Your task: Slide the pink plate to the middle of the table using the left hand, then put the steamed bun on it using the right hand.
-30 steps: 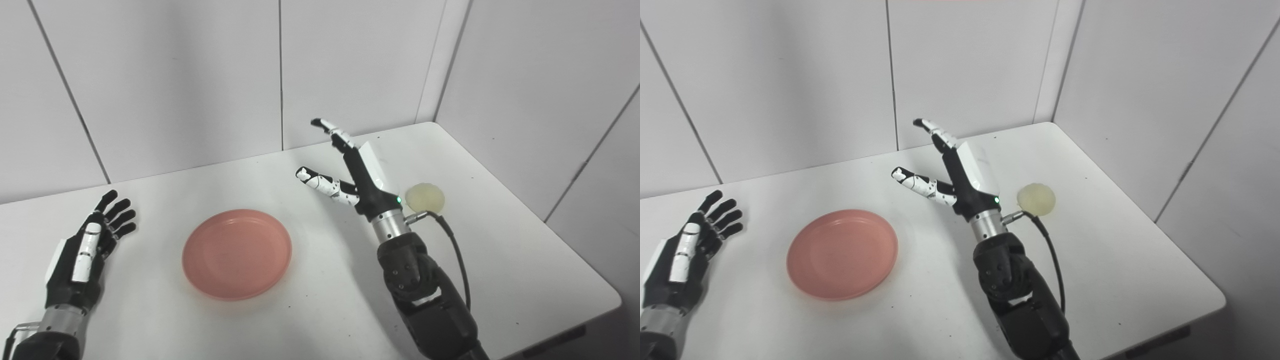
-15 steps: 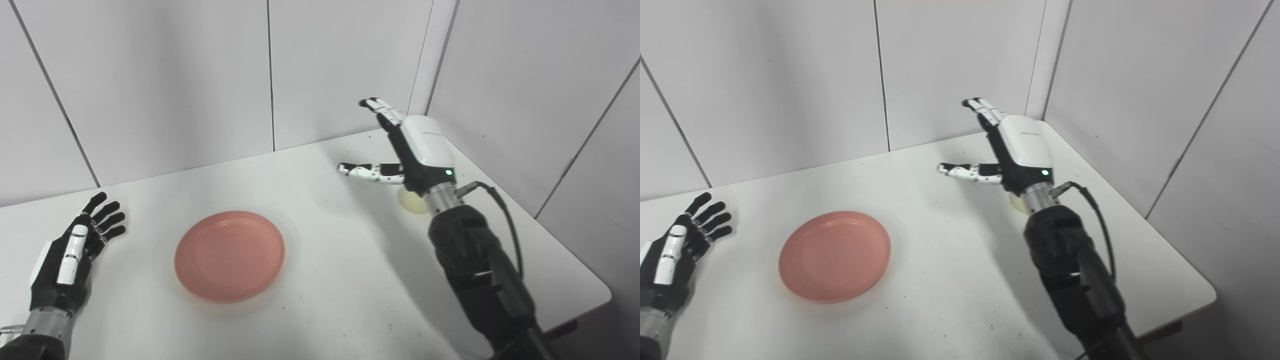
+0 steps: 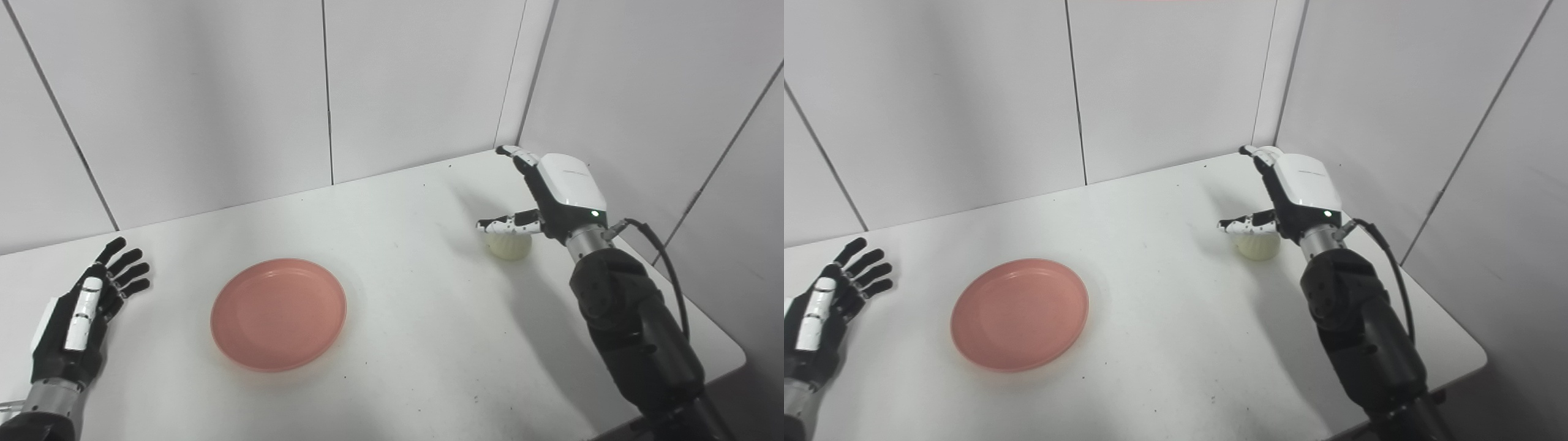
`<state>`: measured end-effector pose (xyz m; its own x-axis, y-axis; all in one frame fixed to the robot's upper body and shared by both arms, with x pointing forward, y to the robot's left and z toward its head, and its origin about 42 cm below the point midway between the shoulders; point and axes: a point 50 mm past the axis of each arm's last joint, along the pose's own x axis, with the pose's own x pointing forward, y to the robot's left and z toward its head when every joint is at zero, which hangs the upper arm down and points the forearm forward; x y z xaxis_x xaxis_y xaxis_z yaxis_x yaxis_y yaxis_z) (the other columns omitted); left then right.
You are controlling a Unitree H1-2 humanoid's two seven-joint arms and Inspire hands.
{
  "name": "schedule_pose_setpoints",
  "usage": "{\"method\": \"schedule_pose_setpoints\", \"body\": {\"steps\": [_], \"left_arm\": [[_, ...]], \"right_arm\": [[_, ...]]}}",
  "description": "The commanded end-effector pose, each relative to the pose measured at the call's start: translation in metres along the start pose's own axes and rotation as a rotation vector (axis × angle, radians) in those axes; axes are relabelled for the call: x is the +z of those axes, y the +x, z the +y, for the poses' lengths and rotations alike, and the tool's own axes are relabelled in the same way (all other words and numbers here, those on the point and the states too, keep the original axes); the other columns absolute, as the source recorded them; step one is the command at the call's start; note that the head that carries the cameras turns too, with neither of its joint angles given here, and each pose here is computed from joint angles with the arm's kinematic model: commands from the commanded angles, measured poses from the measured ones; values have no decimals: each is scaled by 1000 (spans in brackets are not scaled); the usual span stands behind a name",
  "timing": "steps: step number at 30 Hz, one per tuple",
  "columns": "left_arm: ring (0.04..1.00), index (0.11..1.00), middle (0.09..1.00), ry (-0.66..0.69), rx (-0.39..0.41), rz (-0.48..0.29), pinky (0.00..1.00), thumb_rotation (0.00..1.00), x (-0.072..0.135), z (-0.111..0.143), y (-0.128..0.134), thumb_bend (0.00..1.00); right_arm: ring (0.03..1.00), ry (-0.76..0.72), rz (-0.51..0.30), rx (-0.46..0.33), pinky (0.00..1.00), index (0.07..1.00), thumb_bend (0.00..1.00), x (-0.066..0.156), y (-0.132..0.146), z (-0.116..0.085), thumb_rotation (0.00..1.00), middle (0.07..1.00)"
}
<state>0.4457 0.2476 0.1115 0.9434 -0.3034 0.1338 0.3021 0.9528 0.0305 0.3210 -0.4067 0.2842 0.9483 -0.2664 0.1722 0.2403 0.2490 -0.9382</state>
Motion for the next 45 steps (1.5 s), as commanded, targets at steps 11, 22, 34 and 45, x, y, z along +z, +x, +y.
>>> {"method": "schedule_pose_setpoints", "body": {"steps": [11, 22, 34, 45], "left_arm": [[822, 864, 852, -91, 41, 294, 788, 903, -95, -9, -106, 562], [815, 856, 845, -91, 43, 300, 788, 907, -93, -6, -107, 561], [813, 855, 843, -93, 34, 296, 786, 906, -90, -4, -109, 559], [815, 853, 843, -88, 33, 293, 787, 909, -88, -6, -109, 559]], "right_arm": [[832, -48, 83, -10, 692, 849, 932, -28, 23, -23, 354, 869], [824, -66, 116, 60, 700, 849, 968, -44, 37, -4, 452, 867], [860, -69, 164, 131, 738, 864, 972, -40, 53, 13, 499, 892], [838, -62, 157, 155, 731, 858, 970, -40, 64, 28, 496, 875]]}}
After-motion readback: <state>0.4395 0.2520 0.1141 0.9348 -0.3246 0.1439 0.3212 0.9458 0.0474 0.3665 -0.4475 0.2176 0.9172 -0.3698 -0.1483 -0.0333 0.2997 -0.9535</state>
